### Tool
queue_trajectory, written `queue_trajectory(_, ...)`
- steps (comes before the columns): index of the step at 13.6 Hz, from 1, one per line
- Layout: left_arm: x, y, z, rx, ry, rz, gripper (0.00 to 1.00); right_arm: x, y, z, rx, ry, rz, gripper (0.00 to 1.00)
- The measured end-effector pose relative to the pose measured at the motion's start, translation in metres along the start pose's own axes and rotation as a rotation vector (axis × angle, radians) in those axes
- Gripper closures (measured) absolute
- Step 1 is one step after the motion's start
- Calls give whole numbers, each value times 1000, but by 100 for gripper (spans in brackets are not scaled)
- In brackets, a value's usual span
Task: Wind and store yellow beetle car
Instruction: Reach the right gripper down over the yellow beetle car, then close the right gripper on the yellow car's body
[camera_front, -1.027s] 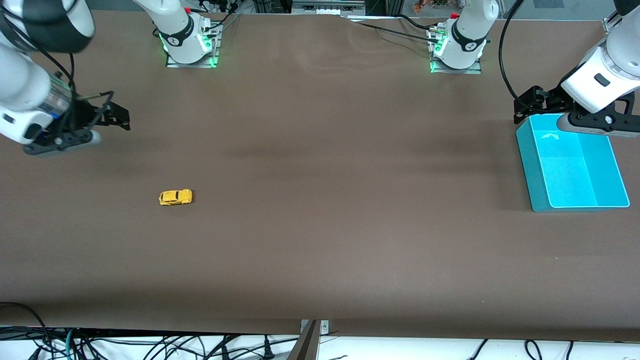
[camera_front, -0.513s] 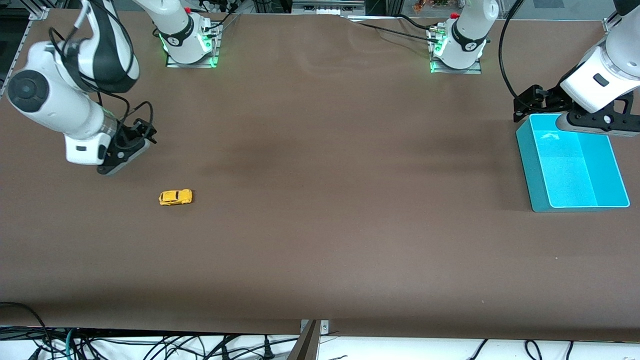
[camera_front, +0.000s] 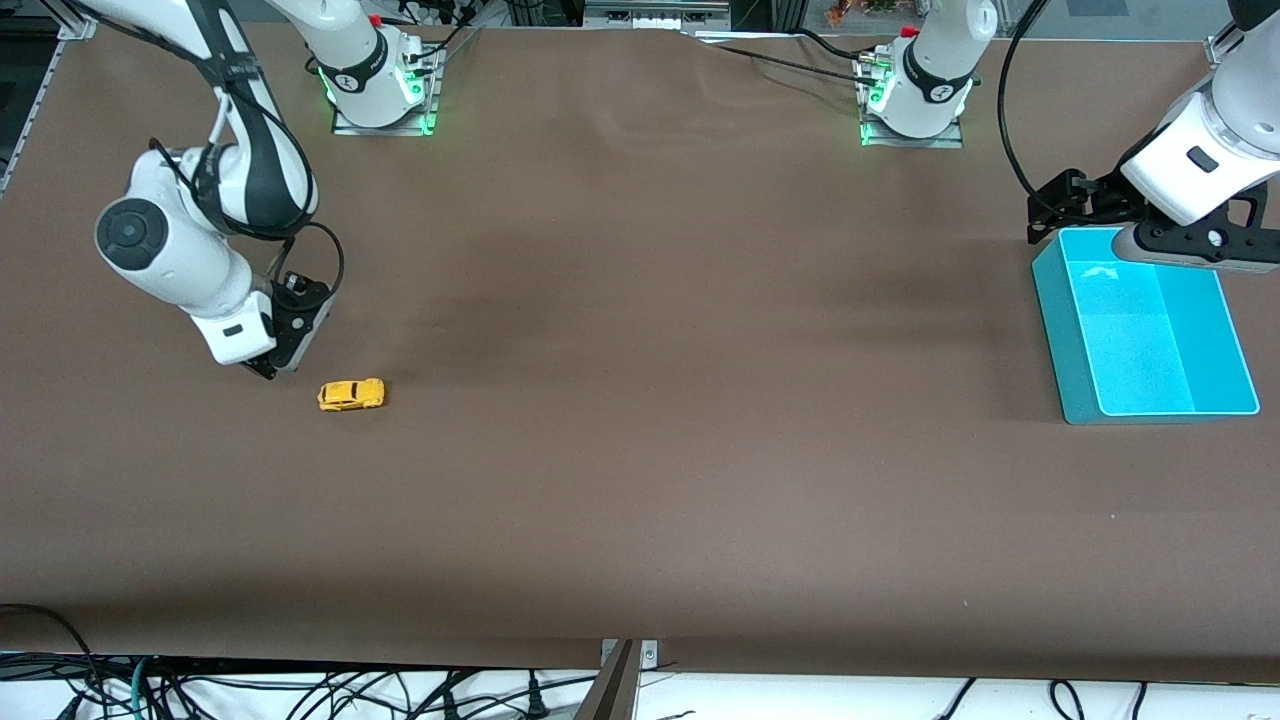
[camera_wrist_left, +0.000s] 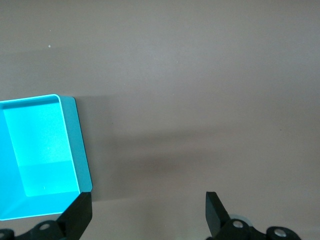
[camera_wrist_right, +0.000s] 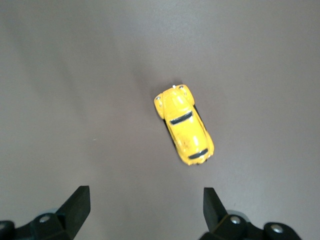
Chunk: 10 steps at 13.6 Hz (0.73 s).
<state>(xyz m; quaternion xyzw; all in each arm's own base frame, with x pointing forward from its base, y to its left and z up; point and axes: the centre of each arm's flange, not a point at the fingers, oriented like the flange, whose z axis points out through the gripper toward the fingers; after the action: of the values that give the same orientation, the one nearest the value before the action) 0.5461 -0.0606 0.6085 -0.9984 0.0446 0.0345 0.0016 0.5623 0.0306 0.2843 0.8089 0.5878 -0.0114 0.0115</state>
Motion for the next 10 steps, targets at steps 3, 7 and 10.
queue_trajectory(3, 0, 0, 0, 0, -1, 0, 0, 10, 5, 28, -34, 24, -87, 0)
queue_trajectory(7, 0, 0, 0, 0, -1, 0, 0, 17, 21, 48, -21, 102, -174, 0)
queue_trajectory(10, 0, 0, 0, 0, -1, 0, 0, 11, 35, 63, -10, 160, -232, 0)
